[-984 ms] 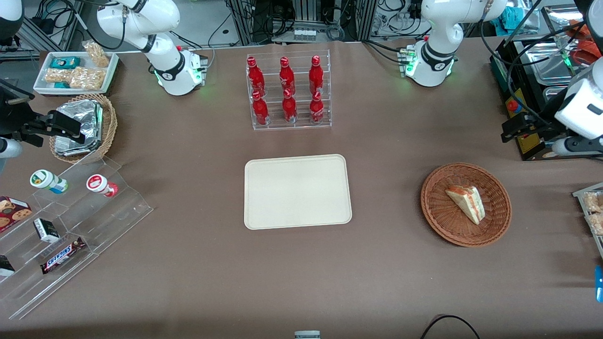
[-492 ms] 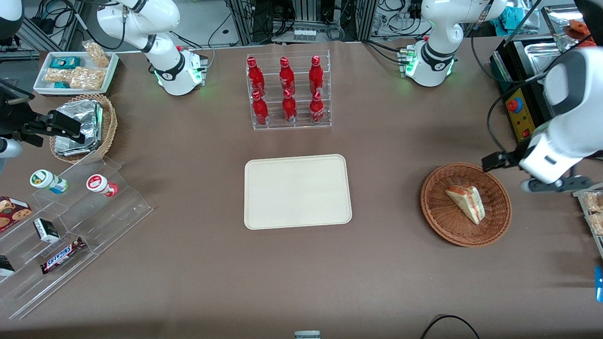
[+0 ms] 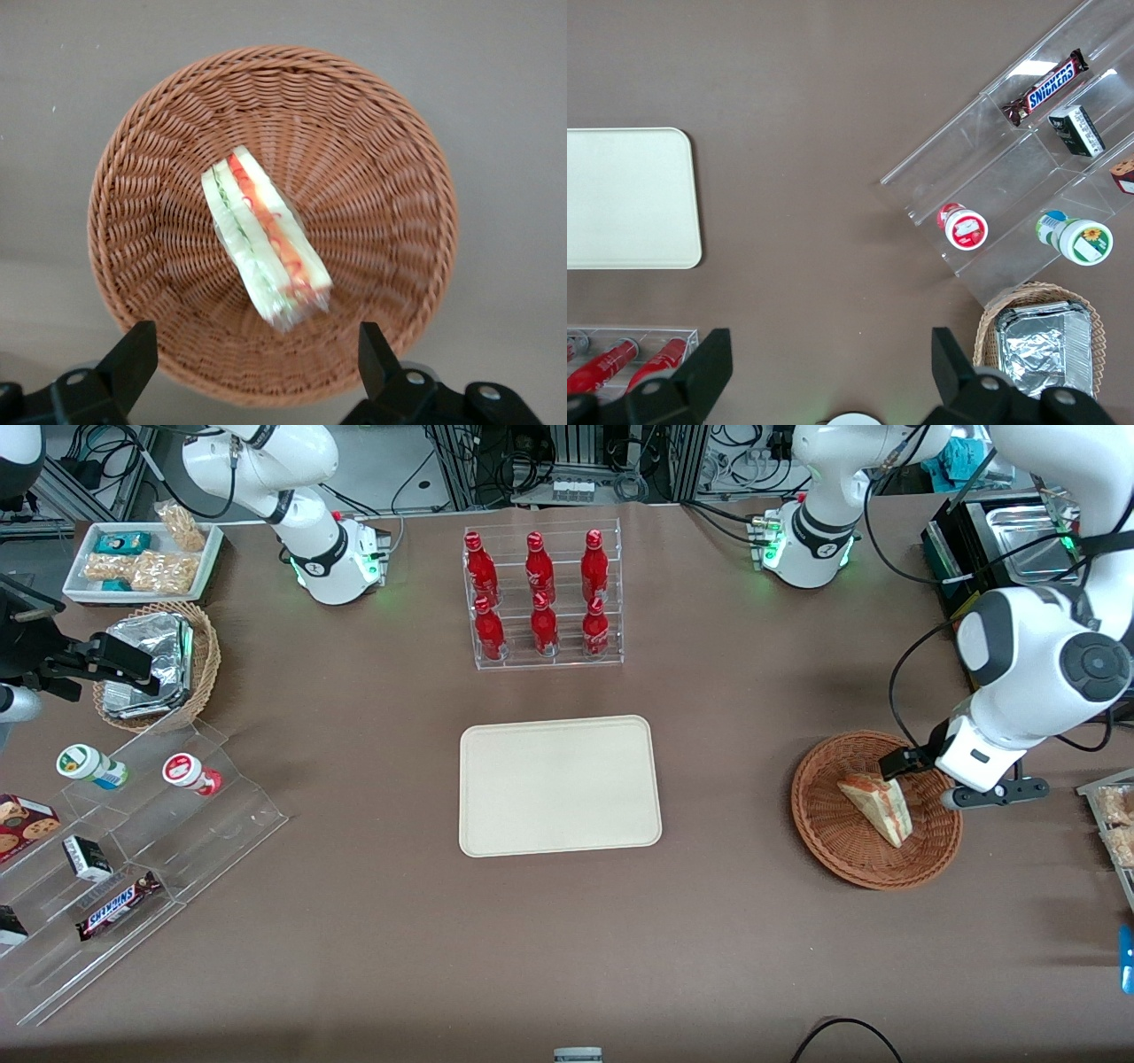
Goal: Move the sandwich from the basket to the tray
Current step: 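Move the open left gripper down over the sandwich in the basket, then close the left gripper on the wrapped sandwich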
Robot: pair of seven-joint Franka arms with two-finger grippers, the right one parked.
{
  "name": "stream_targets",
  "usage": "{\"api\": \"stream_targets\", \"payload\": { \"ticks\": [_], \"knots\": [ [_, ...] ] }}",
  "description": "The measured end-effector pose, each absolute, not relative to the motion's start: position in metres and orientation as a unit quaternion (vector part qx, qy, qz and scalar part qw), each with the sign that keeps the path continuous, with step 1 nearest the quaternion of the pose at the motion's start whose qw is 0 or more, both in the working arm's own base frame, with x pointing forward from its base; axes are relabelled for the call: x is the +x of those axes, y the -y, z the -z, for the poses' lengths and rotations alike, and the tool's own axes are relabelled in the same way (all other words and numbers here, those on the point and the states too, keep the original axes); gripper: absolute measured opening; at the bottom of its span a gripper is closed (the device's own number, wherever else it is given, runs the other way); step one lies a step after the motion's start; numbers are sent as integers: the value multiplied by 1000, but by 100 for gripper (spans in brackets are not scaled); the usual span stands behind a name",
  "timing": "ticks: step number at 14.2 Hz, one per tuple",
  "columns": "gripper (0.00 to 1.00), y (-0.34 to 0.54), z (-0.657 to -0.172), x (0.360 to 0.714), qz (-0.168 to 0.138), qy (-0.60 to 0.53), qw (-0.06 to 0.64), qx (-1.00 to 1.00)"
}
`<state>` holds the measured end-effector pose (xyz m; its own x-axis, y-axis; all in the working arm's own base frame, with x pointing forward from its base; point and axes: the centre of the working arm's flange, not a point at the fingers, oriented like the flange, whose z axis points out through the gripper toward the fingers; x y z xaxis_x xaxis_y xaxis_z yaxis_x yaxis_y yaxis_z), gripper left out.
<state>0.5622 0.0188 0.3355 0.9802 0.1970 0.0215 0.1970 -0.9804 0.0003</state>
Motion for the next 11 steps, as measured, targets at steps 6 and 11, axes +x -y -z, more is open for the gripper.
{"api": "stream_targets", "payload": {
  "ticks": [6, 11],
  "knots": [
    [100, -14, -288, 561, 19, 319, -6, -948],
    [68, -11, -248, 561, 3, 371, -1, -929]
  ]
}}
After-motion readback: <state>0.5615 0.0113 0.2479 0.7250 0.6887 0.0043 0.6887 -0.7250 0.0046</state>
